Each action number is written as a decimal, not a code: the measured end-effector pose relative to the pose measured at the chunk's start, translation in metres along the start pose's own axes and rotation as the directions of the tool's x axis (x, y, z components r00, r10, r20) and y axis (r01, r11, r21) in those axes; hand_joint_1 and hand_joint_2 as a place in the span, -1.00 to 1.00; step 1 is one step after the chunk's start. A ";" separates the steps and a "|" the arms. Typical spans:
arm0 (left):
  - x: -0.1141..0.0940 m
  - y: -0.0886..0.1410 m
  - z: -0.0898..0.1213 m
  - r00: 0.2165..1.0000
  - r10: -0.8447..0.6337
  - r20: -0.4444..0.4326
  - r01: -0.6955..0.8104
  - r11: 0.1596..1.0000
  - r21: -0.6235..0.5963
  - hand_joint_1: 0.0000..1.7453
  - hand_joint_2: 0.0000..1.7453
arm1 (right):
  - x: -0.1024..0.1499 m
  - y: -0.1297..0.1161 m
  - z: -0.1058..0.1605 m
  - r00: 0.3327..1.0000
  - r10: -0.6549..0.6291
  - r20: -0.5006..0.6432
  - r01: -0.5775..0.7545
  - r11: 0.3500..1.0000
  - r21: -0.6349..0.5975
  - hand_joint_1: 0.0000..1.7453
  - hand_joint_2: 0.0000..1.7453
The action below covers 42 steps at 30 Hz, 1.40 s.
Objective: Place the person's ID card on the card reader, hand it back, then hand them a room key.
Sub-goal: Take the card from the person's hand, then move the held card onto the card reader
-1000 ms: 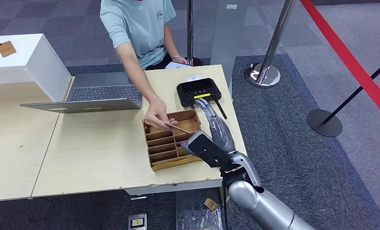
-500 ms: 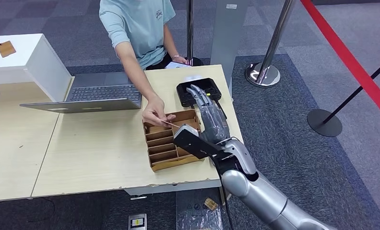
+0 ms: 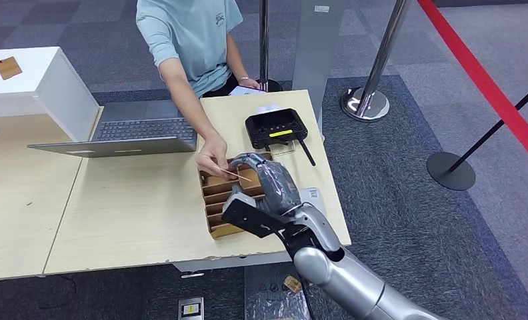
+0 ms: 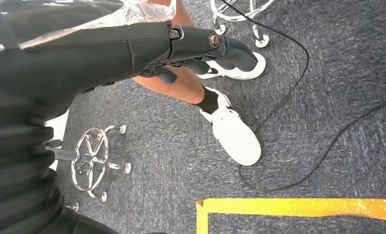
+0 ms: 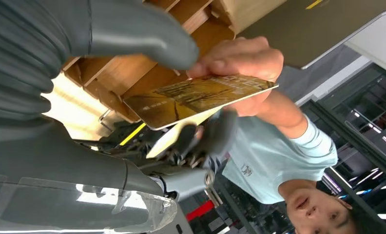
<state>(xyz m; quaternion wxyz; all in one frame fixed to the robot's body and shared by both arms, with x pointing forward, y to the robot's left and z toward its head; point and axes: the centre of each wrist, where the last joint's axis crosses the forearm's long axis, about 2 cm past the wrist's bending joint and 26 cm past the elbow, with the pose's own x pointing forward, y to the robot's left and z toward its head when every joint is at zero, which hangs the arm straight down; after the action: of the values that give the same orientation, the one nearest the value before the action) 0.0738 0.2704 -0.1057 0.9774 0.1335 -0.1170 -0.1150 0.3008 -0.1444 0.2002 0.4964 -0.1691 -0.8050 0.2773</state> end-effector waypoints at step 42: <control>-0.001 0.000 0.000 0.998 0.049 -0.040 -0.048 0.999 0.016 -1.00 1.00 | -0.162 -0.047 0.082 0.804 0.195 -0.562 -0.353 0.917 -0.187 1.00 1.00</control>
<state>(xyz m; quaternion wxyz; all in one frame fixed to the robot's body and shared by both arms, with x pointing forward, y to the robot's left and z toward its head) 0.0723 0.2708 -0.1059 0.9810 0.1402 -0.1013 -0.0878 0.3005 -0.2930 0.0864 0.6246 -0.4241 -0.6331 0.1712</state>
